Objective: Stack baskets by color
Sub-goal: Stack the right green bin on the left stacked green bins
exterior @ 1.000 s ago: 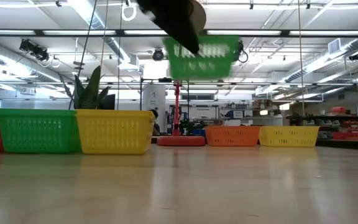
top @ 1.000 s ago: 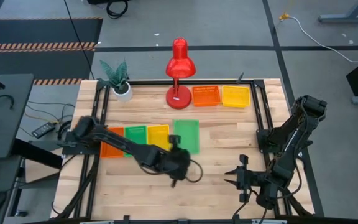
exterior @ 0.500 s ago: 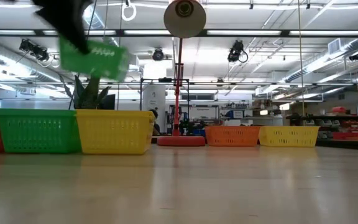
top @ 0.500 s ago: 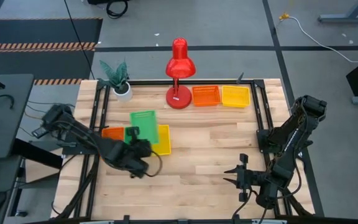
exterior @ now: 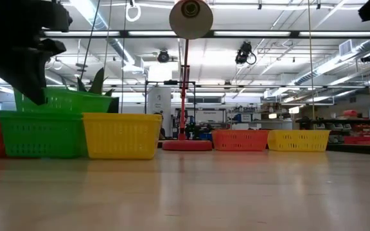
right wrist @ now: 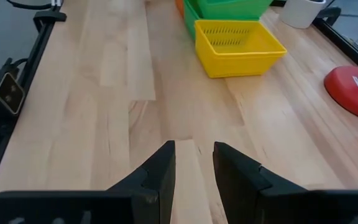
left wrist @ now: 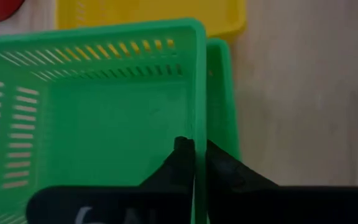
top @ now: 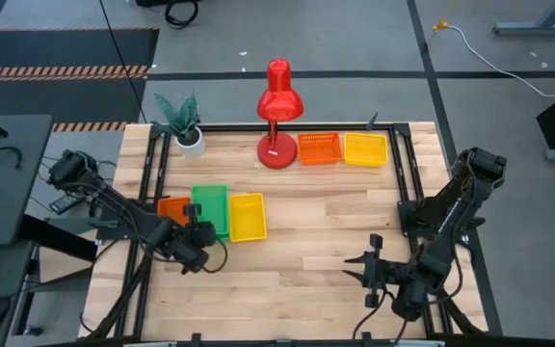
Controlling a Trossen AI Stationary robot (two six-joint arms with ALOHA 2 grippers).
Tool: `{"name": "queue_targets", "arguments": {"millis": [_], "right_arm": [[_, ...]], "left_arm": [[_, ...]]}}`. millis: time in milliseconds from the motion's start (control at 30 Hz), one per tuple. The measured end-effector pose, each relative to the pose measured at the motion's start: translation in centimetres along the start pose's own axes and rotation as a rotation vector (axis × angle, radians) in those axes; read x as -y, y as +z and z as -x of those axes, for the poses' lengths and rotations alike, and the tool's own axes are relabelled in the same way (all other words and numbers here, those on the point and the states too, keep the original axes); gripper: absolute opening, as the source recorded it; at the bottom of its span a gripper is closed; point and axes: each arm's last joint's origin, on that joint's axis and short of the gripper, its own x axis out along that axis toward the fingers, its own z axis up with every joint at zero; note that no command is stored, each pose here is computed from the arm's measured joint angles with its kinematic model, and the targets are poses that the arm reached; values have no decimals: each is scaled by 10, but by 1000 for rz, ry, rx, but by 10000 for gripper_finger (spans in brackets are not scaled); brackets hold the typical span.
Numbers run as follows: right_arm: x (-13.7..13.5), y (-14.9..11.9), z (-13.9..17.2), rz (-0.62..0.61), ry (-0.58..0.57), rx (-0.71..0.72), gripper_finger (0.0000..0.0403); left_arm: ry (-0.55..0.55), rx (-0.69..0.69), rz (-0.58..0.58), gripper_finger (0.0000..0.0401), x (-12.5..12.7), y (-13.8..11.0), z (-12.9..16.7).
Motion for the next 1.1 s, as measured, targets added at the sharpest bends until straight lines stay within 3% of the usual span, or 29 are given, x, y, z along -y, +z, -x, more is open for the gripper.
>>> {"name": "queue_targets", "arguments": {"millis": [367,633,700,833,967,1100], "right_arm": [[3,3,-5,-7,-22,-4,114],[3,3,-5,-6,-22,-4,114],[3,3,-5,-1,-22,-4,114],[3,3,-5,5,-22,-4,114],[3,3,-5,19,-22,-4,114],[3,3,-5,20,-22,-4,114]], "left_arm": [[-66,-22,69,94,2,3,4],[-123,41,122,143,-2,31,36],[-71,95,125,147,-6,38,45],[143,162,202,137,-24,45,48],[361,51,354,99,-61,41,36],[463,-80,469,47,-97,37,13]]}}
